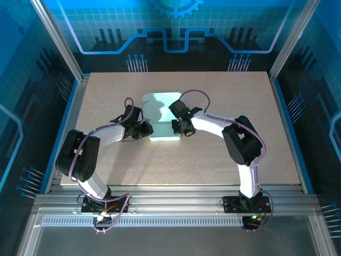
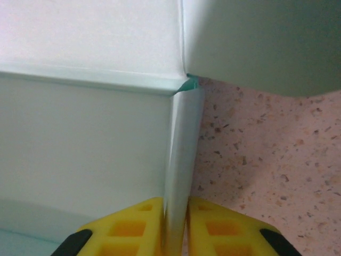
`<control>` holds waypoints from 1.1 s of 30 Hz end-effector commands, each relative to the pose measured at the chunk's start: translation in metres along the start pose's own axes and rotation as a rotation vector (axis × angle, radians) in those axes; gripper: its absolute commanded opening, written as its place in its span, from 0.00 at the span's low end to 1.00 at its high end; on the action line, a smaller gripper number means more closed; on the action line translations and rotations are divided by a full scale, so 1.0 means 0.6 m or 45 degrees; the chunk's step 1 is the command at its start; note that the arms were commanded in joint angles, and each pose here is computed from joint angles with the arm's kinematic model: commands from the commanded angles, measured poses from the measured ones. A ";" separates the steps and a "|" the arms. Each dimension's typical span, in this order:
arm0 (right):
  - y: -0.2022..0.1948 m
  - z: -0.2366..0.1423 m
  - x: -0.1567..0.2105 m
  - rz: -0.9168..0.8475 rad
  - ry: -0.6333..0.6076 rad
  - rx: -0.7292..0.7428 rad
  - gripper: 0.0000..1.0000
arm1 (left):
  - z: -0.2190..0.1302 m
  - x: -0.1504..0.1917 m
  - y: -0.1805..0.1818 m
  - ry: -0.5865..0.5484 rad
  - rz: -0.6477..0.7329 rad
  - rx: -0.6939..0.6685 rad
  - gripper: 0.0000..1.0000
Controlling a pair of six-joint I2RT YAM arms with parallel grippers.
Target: Fold the paper box
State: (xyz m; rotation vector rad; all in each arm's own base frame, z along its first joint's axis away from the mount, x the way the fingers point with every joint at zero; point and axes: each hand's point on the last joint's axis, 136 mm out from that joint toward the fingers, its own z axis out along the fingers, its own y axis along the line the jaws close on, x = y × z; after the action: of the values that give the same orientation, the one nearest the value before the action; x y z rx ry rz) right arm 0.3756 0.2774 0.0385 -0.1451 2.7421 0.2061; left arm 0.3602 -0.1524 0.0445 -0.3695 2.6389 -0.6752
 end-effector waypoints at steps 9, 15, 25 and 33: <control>-0.008 0.017 0.030 -0.173 0.105 0.228 0.08 | 0.009 0.020 0.005 0.045 -0.032 0.016 0.19; -0.020 0.015 0.030 -0.264 0.114 0.405 0.02 | 0.008 0.019 0.002 0.043 -0.031 0.025 0.19; -0.061 0.055 0.066 -0.462 0.200 0.801 0.00 | 0.010 0.021 0.004 0.044 -0.026 0.020 0.19; -0.048 0.060 0.082 -0.464 0.223 0.726 0.00 | 0.010 0.021 0.005 0.042 -0.024 0.013 0.19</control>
State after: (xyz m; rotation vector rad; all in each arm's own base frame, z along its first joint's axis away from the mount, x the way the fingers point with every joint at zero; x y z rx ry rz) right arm 0.3899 0.2785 0.0392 -0.3582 2.5579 -0.5924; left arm 0.3596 -0.1551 0.0445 -0.3862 2.6347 -0.7023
